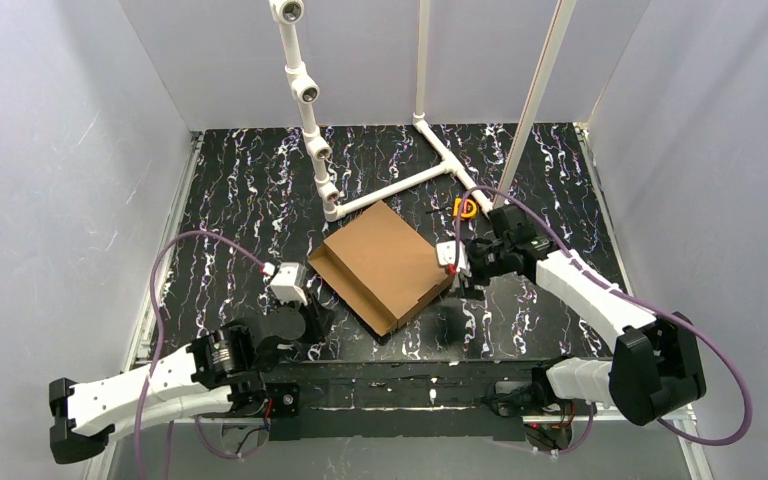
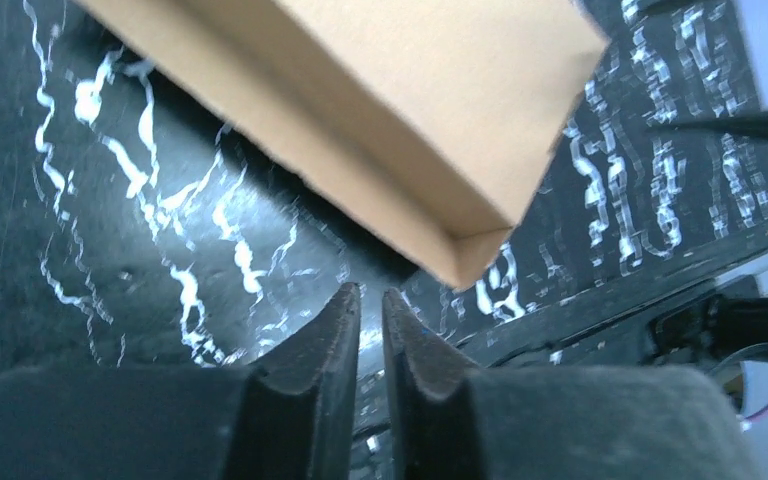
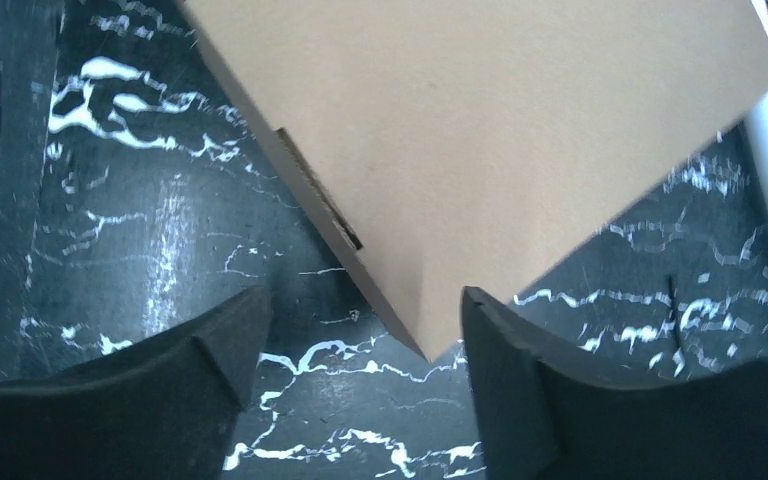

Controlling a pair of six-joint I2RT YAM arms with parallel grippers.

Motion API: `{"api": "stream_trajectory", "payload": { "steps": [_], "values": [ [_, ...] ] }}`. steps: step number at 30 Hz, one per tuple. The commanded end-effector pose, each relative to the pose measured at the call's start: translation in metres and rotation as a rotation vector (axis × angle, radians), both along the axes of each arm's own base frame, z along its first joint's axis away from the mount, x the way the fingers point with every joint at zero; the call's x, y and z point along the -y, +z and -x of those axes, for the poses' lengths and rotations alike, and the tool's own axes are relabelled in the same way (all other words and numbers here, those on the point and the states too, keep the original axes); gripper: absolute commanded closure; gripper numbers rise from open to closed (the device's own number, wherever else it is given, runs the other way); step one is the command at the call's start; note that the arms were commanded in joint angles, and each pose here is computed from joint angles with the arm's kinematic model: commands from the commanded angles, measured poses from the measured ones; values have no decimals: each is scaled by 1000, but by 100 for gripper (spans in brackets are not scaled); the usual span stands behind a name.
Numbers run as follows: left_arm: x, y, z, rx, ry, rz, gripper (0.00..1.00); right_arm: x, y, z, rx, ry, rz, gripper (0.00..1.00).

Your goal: Fold the paper box

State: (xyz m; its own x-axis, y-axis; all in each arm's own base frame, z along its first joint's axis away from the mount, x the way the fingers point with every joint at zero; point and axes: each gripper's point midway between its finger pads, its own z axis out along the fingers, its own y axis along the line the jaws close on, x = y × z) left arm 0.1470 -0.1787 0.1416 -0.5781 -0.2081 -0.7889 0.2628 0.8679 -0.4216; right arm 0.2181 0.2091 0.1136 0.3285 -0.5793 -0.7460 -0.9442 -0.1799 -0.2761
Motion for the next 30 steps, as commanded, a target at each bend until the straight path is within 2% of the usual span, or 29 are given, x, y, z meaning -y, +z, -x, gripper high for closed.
{"api": "stream_trajectory", "payload": {
  "steps": [1, 4, 7, 8, 11, 14, 18, 24, 30],
  "values": [
    [-17, -58, 16, -178, 83, -17, 93, 2, 34, -24, -98, -221, -117, 33],
    [0, -73, 16, -242, 121, 53, 100, 16, 35, -58, -122, -491, -148, 71],
    [10, -85, 15, -316, 192, 89, 100, 31, 18, -80, -146, -706, -138, 96],
    [15, -88, 14, -337, 203, 95, 100, 35, 11, -84, -162, -759, -129, 99],
    [36, -93, 13, -398, 228, 163, 100, 43, -10, -94, -224, -878, -87, 99],
    [56, -99, 12, -442, 237, 231, 100, 44, -35, -96, -260, -924, -7, 99],
    [80, -93, 1, -441, 238, 262, 100, 26, -57, -79, -303, -847, 75, 99],
    [118, -64, -34, -405, 222, 257, 100, -6, -59, -49, -340, -683, 79, 99],
    [143, -59, -53, -440, 182, 250, 100, 0, -59, -55, -310, -723, 90, 99]
  ]
}}
